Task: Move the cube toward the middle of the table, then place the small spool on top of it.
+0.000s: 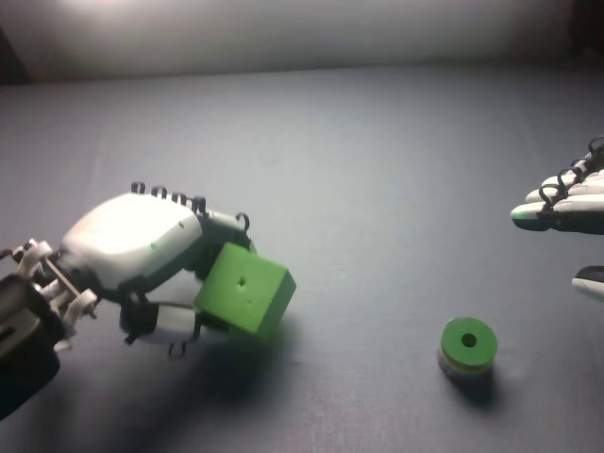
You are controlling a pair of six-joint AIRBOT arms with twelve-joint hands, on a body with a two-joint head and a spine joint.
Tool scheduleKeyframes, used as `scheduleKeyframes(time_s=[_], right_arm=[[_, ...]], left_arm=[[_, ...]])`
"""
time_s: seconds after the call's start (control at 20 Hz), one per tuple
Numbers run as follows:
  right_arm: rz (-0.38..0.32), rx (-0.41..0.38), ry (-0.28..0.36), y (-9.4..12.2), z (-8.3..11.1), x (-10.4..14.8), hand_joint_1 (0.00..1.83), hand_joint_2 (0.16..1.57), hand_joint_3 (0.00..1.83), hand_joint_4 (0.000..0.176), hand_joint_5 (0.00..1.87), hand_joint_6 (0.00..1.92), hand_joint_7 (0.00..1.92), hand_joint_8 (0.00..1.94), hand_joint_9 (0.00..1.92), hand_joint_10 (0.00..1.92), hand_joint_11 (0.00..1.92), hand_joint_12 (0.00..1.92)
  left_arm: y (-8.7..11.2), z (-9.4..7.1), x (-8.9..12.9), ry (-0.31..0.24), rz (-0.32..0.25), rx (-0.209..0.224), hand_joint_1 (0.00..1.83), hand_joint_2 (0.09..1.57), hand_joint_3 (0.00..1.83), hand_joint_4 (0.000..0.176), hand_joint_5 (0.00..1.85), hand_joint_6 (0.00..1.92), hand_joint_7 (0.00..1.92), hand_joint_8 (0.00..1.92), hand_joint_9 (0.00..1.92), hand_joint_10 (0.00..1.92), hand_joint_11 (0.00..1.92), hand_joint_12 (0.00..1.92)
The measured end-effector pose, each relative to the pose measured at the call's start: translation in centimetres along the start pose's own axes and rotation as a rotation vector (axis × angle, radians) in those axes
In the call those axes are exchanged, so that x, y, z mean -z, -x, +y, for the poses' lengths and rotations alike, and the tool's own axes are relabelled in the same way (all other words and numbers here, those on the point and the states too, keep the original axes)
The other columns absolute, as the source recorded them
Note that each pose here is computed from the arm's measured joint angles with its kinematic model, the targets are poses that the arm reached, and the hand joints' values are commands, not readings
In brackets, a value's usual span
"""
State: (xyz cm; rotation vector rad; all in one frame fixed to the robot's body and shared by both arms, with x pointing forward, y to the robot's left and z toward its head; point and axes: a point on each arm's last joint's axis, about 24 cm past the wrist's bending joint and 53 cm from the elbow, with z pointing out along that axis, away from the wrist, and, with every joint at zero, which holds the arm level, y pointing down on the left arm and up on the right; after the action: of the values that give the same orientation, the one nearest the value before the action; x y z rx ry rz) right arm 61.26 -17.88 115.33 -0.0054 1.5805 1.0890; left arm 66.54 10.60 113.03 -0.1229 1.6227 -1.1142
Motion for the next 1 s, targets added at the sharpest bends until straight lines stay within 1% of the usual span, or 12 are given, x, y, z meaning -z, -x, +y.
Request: scheduleKeyframes(time_s=[0.2, 0.25, 0.35, 0.45, 0.55, 0.6, 0.65, 0.7, 0.75, 0.8, 0.85, 1.0], right_arm=[[-0.019, -0.004, -0.005, 0.5, -0.2, 0.0, 0.98, 1.32, 0.00, 0.000, 0.61, 0.01, 0.58, 0.01, 0.56, 0.01, 0.15, 0.96], [-0.024, -0.005, -0.003, 0.7, -0.2, 0.0, 1.04, 1.31, 0.00, 0.000, 0.63, 0.01, 0.62, 0.02, 0.59, 0.02, 0.18, 0.97], [-0.041, -0.005, 0.002, 1.1, -0.1, 0.0, 0.97, 1.33, 0.01, 0.000, 0.63, 0.00, 0.64, 0.00, 0.61, 0.01, 0.19, 1.02], [-0.054, -0.011, 0.007, 1.3, -0.1, 0.0, 0.89, 1.36, 0.00, 0.000, 0.57, 0.00, 0.63, 0.00, 0.62, 0.00, 0.26, 0.90], [-0.054, -0.017, 0.019, 1.0, 0.2, -0.2, 0.76, 1.39, 0.01, 0.000, 0.48, 0.00, 0.54, 0.00, 0.55, 0.00, 0.19, 0.84], [-0.056, -0.019, 0.021, 1.0, 0.3, -0.3, 0.76, 1.39, 0.00, 0.000, 0.47, 0.00, 0.52, 0.00, 0.54, 0.00, 0.18, 0.83], [-0.061, -0.020, 0.025, 1.2, 0.4, -0.4, 0.76, 1.40, 0.01, 0.000, 0.43, 0.00, 0.49, 0.00, 0.50, 0.00, 0.15, 0.81], [-0.068, -0.016, 0.031, 1.4, 0.5, -0.4, 0.81, 1.41, 0.01, 0.000, 0.40, 0.00, 0.46, 0.00, 0.48, 0.00, 0.13, 0.81], [-0.074, -0.015, 0.032, 1.6, 0.5, -0.4, 0.87, 1.41, 0.00, 0.000, 0.41, 0.01, 0.47, 0.00, 0.50, 0.01, 0.14, 0.82], [-0.079, -0.017, 0.033, 1.7, 0.5, -0.4, 0.88, 1.41, 0.00, 0.000, 0.42, 0.01, 0.47, 0.01, 0.50, 0.01, 0.15, 0.82], [-0.081, -0.017, 0.038, 1.8, 0.7, -0.4, 0.91, 1.41, 0.00, 0.000, 0.43, 0.01, 0.49, 0.01, 0.53, 0.01, 0.16, 0.82], [-0.081, -0.016, 0.038, 1.8, 0.7, -0.4, 0.91, 1.42, 0.00, 0.000, 0.35, 0.00, 0.45, 0.00, 0.50, 0.00, 0.14, 0.82]], left_arm=[[0.5, -2.0, -3.5, -0.058, -0.010, 0.014, 1.26, 1.15, 0.00, 0.000, 1.01, 0.62, 0.88, 1.40, 0.77, 1.18, 0.54, 1.61], [0.4, -2.4, -4.2, -0.068, -0.004, 0.014, 1.26, 1.13, 0.00, 0.000, 1.03, 0.61, 0.94, 1.30, 0.82, 0.98, 0.56, 1.43], [-0.5, -3.6, -6.1, -0.087, 0.032, -0.010, 1.26, 1.13, 0.00, 0.000, 1.05, 0.55, 0.93, 1.32, 0.86, 1.04, 0.63, 1.47], [-1.3, -4.5, -7.6, -0.096, 0.060, -0.030, 1.28, 1.06, 0.00, 0.000, 1.18, 0.41, 1.07, 1.06, 1.00, 0.82, 0.71, 1.34], [-2.4, -4.5, -8.8, -0.082, 0.091, -0.035, 1.26, 1.06, 0.00, 0.000, 1.13, 0.59, 1.10, 0.94, 1.09, 0.79, 0.80, 1.39], [-2.8, -4.3, -9.2, -0.073, 0.101, -0.035, 1.25, 1.06, 0.00, 0.000, 1.10, 0.69, 1.11, 0.88, 1.10, 0.62, 0.81, 1.28], [-3.4, -4.0, -9.5, -0.059, 0.115, -0.025, 1.24, 1.10, 0.00, 0.000, 0.97, 0.84, 1.06, 1.00, 1.07, 0.52, 0.78, 1.29], [-3.5, -3.7, -9.7, -0.052, 0.117, -0.017, 1.12, 1.04, 0.00, 0.000, 0.78, 0.29, 0.82, 0.37, 0.93, 0.29, 0.64, 1.15], [-3.4, -3.7, -9.8, -0.050, 0.118, -0.023, 1.08, 1.01, 0.00, 0.005, 0.74, 0.08, 0.77, 0.11, 0.90, 0.15, 0.59, 1.07], [-3.5, -3.5, -9.9, -0.047, 0.122, -0.035, 0.98, 1.02, 0.00, 0.068, 0.59, 0.02, 0.67, 0.02, 0.79, 0.05, 0.47, 1.04], [-3.5, -3.4, -10.0, -0.043, 0.122, -0.034, 0.93, 1.01, 0.00, 0.111, 0.48, 0.00, 0.53, 0.00, 0.66, 0.01, 0.38, 1.01], [-3.9, -2.9, -9.9, -0.024, 0.141, -0.037, 0.92, 0.96, 0.00, 0.156, 0.26, 0.00, 0.18, 0.00, 0.30, 0.00, 0.04, 1.03]])
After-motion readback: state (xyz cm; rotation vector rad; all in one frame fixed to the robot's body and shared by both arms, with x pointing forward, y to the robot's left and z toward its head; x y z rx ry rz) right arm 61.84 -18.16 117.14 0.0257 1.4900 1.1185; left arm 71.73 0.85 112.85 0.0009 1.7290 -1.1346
